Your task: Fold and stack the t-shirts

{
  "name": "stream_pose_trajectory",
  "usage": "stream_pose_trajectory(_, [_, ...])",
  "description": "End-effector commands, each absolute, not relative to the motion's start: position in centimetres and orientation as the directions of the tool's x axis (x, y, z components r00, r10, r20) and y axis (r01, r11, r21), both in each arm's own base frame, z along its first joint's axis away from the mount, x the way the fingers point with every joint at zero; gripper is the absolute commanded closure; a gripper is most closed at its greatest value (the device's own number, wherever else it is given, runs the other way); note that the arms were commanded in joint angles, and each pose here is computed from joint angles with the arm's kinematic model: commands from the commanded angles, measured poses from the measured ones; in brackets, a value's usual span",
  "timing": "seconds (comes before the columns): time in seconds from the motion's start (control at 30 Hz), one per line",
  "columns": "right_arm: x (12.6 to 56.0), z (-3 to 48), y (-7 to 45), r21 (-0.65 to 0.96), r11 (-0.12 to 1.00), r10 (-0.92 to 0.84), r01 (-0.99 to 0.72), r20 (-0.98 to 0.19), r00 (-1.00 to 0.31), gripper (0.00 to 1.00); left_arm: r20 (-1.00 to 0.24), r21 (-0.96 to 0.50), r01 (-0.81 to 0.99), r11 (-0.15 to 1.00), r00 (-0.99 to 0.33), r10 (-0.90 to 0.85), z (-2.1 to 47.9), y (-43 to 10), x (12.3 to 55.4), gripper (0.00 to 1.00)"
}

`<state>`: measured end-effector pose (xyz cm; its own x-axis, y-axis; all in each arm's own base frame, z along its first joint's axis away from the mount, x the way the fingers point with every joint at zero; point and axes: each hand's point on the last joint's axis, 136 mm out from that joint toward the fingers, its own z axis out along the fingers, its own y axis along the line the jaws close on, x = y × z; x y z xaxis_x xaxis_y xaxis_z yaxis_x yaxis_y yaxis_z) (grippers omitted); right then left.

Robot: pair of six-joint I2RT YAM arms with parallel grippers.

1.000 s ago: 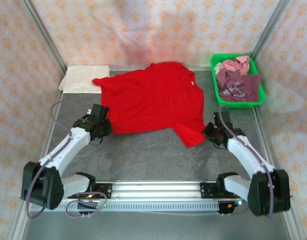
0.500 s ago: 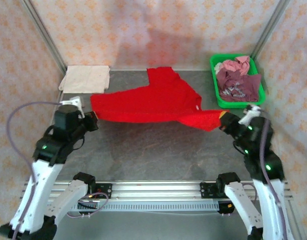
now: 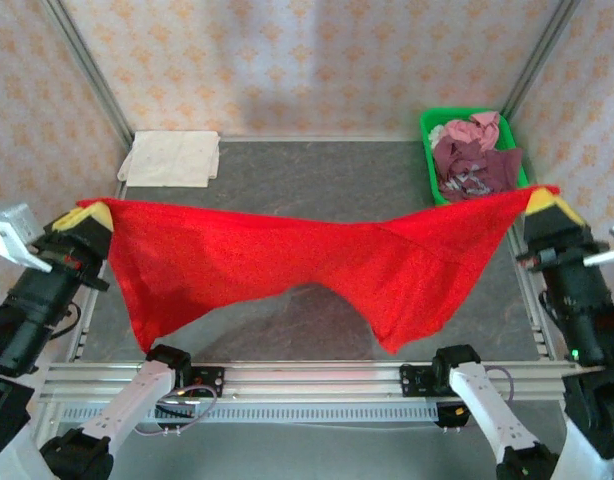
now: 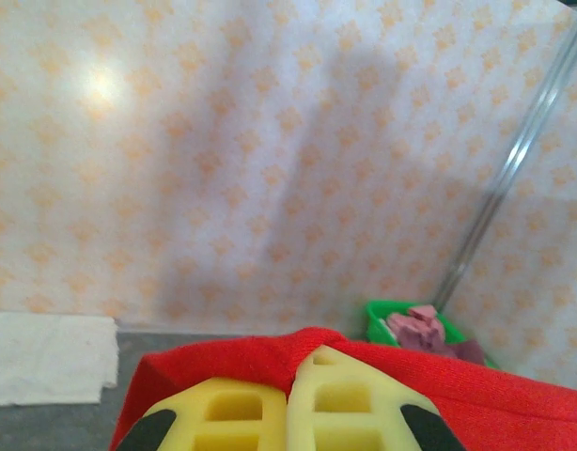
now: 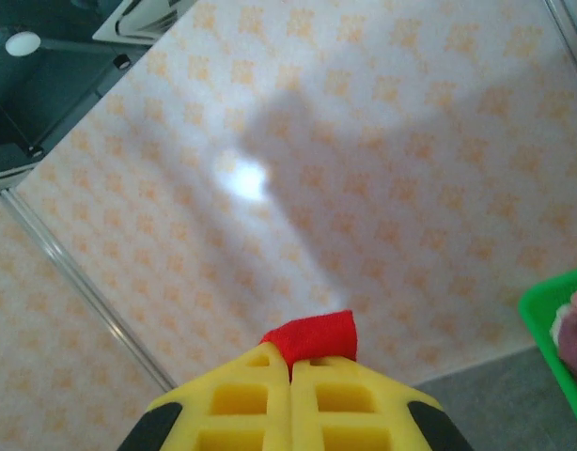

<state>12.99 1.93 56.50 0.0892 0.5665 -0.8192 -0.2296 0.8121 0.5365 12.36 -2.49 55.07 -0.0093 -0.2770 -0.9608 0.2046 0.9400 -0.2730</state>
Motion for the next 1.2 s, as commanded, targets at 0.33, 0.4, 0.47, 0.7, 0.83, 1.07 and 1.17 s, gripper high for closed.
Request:
stream_pose_trajectory(0.33, [41.1,54.6,3.8,0.453,0.891,0.452,-0.024,-0.891,-0.046,1.0,-0.965,-0.171,-0.042,0.984,-0.196,-0.176,50.7,0.2,39.6,1.0])
stream_pose_trajectory(0.4, [46.3,51.5,4.5,0.446,0.895,0.445,0.007,-0.89,-0.1,1.0,-0.947,-0.144,-0.059,0.988,-0.28,-0.155,46.7,0.4,44.5,1.0])
stream_pose_trajectory(0.47, [51.2,47.7,5.3,0.442,0.896,0.441,0.029,-0.885,-0.149,1.0,-0.922,-0.121,-0.06,0.991,-0.362,-0.135,42.1,0.4,48.7,1.0])
stream_pose_trajectory(0.7, [66.5,35.1,9.3,0.508,0.861,0.498,0.037,-0.824,-0.271,0.1,-0.798,0.022,-0.199,0.98,-0.594,-0.102,24.5,4.9,60.0,0.32])
stream_pose_trajectory(0.83, [68.8,36.4,10.1,0.579,0.813,0.557,-0.062,-0.805,-0.202,0.08,-0.807,-0.026,-0.318,0.948,-0.552,-0.207,24.1,9.1,61.9,0.35])
stream_pose_trajectory(1.07, [60.5,36.1,11.1,0.444,0.896,0.41,0.015,-0.812,-0.416,0.18,-0.792,-0.073,-0.281,0.957,-0.567,-0.227,26.5,4.9,55.9,0.34])
stream_pose_trajectory(1.17, [54.8,32.4,12.6,0.411,0.911,0.365,0.03,-0.771,-0.521,0.29,-0.725,-0.114,-0.235,0.965,-0.645,-0.242,22.9,1.4,51.7,0.35])
